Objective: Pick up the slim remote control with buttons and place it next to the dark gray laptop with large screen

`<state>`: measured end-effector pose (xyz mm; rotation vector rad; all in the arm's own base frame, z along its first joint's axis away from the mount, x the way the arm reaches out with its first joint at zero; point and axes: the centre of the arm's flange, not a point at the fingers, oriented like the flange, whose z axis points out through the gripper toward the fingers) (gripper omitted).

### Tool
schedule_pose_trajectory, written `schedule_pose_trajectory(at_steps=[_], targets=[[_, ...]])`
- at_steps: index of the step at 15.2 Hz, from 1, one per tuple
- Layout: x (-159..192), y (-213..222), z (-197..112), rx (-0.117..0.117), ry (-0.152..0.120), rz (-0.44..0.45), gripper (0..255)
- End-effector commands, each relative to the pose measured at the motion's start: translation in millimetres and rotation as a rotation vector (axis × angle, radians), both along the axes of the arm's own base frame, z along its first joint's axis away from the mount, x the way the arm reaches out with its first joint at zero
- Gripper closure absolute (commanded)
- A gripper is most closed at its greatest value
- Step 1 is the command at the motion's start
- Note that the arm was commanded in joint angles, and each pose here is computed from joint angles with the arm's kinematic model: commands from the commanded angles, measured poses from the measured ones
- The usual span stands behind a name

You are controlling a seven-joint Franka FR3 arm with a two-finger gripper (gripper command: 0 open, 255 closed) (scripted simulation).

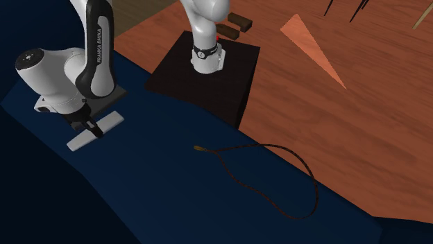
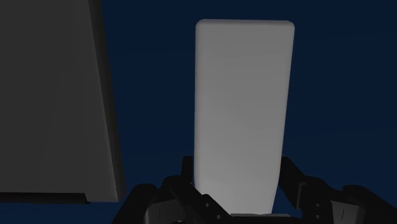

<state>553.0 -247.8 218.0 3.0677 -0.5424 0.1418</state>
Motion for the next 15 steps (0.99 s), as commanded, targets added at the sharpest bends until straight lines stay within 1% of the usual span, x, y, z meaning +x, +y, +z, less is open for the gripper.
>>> schedule_pose_trajectory(at_steps=[1, 3, 4, 9, 13, 15], targets=[[0.1, -0.1, -0.1, 0.0, -0.001, 0.0, 255], [0.1, -0.1, -0.1, 0.0, -0.001, 0.0, 255], [0.0, -0.1, -0.1, 0.0, -0.001, 0.0, 0], [0.0, -0.1, -0.1, 0.0, -0.001, 0.0, 0], [-4.2, 1.8, 49.7, 0.0, -0.001, 0.0, 0], [-4.3, 1.8, 49.7, 0.0, -0.001, 0.0, 0]])
